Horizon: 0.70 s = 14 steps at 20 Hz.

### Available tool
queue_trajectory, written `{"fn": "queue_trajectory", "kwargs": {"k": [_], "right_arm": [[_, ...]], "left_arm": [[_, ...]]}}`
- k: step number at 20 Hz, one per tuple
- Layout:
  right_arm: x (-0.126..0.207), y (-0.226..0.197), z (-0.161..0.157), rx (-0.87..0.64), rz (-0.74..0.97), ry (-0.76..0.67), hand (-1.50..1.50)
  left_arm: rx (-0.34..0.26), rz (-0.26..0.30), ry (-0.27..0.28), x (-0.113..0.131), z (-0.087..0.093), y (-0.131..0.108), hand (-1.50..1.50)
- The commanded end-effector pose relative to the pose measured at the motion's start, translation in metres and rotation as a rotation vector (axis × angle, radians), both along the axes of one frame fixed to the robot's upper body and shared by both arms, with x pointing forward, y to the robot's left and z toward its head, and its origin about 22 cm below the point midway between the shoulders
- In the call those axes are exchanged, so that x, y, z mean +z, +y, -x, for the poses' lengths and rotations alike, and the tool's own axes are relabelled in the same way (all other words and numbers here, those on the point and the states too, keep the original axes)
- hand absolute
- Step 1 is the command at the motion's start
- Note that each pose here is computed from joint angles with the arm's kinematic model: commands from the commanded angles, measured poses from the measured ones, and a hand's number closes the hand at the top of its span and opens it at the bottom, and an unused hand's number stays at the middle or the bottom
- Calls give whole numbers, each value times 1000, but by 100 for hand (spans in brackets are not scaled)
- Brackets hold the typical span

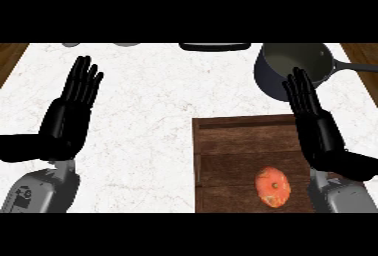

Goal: Pick the squash from the tray and place it in the pot

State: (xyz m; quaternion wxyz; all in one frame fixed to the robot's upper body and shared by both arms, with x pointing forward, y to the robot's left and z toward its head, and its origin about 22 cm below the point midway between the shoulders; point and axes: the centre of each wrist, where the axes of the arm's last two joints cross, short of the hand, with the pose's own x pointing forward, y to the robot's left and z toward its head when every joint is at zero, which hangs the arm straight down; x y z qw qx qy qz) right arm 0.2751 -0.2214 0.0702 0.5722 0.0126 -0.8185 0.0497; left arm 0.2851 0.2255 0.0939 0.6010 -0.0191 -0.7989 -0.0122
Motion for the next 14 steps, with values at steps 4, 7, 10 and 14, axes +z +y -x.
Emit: {"fn": "queue_trajectory", "kwargs": {"k": [4, 7, 10, 14], "right_arm": [[45, -65, -9, 405, 5, -73, 150], [109, -97, -11, 266, 605, -193, 150], [46, -175, -2, 270, 418, -104, -150], [26, -193, 13, 436, 445, -259, -150]], "left_arm": [[114, -31, 19, 2, -1, 29, 0], [125, -34, 70, -9, 0, 31, 0], [156, -35, 73, -5, -9, 32, 0], [154, -27, 76, -14, -9, 37, 0]]}}
